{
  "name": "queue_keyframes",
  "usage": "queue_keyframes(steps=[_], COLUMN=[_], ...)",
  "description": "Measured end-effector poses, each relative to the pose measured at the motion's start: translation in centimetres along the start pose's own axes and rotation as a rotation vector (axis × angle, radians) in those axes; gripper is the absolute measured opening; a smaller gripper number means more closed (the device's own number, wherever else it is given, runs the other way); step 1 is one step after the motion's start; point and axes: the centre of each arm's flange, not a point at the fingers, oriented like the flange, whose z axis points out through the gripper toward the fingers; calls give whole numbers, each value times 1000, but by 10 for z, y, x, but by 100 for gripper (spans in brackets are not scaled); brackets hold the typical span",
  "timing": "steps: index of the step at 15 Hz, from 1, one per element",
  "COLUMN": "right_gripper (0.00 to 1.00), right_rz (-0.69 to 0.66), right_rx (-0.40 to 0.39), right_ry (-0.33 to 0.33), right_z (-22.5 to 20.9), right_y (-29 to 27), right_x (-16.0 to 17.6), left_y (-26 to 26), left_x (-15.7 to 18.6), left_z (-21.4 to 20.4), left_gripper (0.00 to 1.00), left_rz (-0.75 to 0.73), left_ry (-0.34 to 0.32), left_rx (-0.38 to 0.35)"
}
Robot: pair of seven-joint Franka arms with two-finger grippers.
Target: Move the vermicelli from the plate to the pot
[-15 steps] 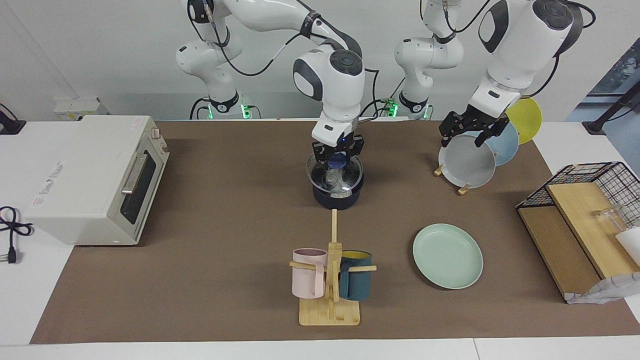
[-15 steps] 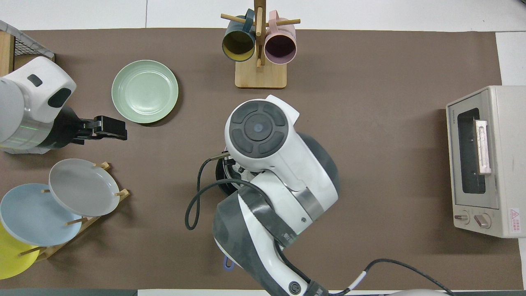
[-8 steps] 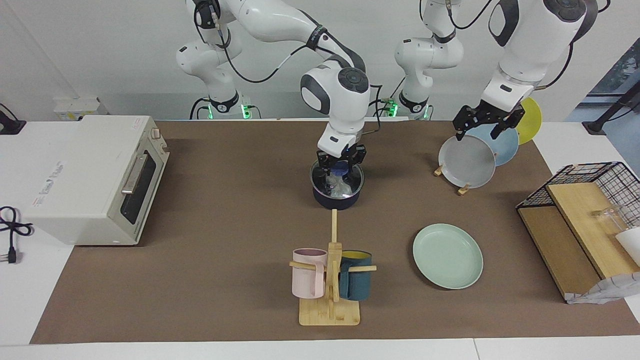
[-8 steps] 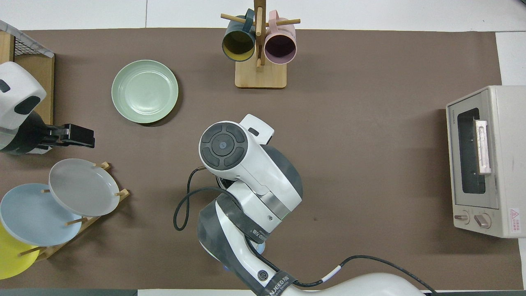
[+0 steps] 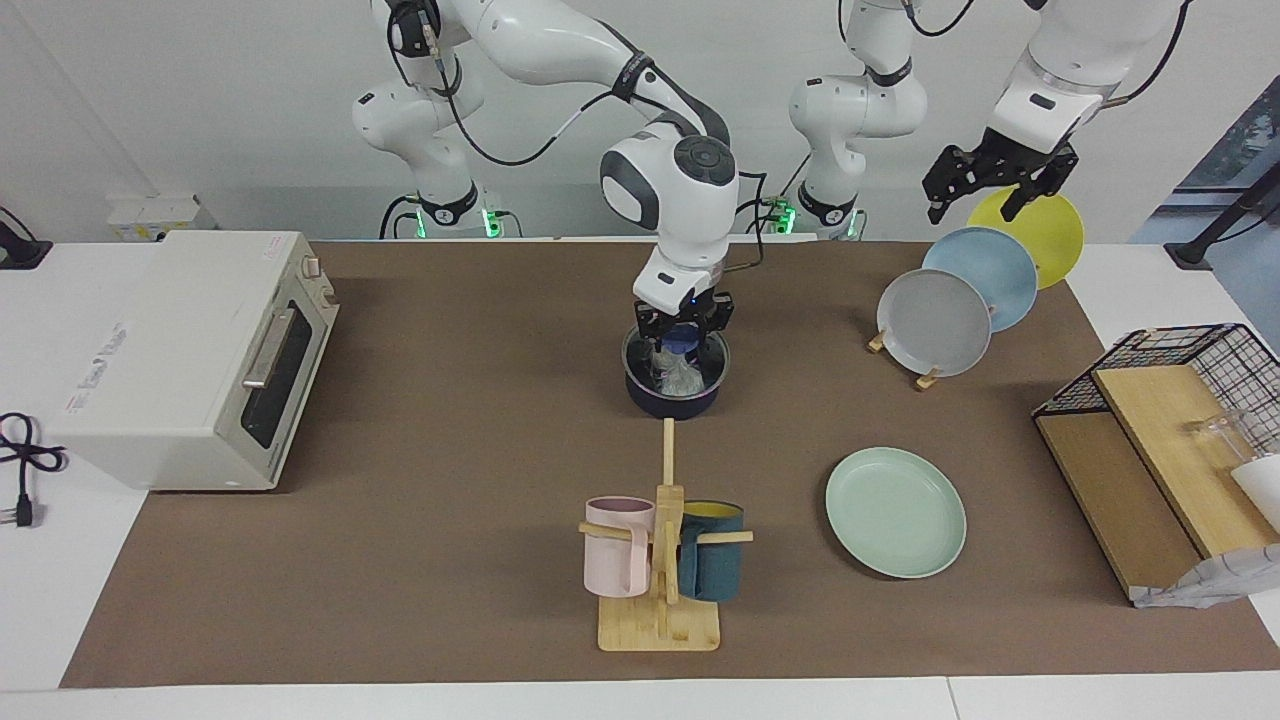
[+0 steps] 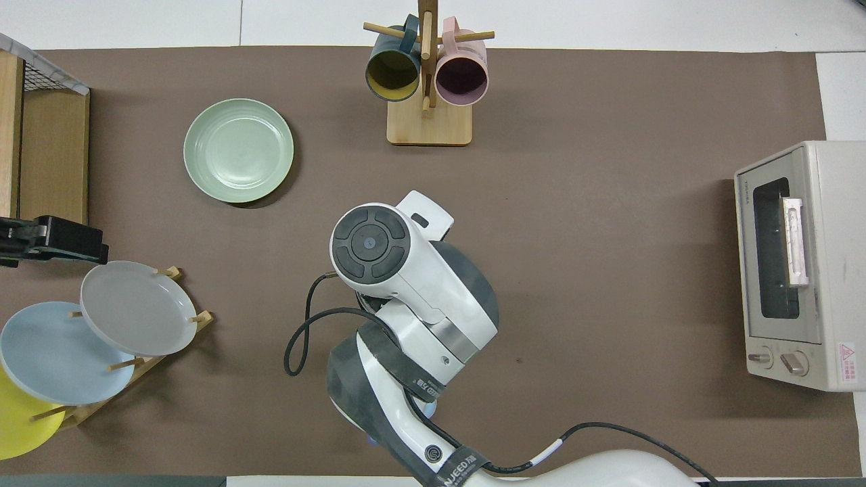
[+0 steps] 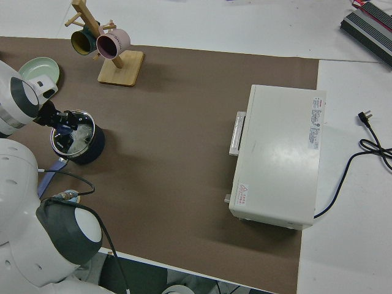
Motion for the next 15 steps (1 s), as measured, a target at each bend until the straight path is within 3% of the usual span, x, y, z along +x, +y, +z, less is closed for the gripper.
queue_keyframes(steps=[7,14,15], right_gripper=[67,67,71], right_rz=[45,58,59], right_rx=[15,24,25], right_ry=[-24,-30,-30], right_z=[4,5,5], right_y=[0,1,1], right_x=[-4,-4,-4], left_y=[1,1,2], left_x=[23,27,29], left_z=[13,26,28], left_gripper=[100,100,100], left_rz=[-4,-4,-3], left_ry=[5,-6,-1], left_rx=[-51,-56,-56])
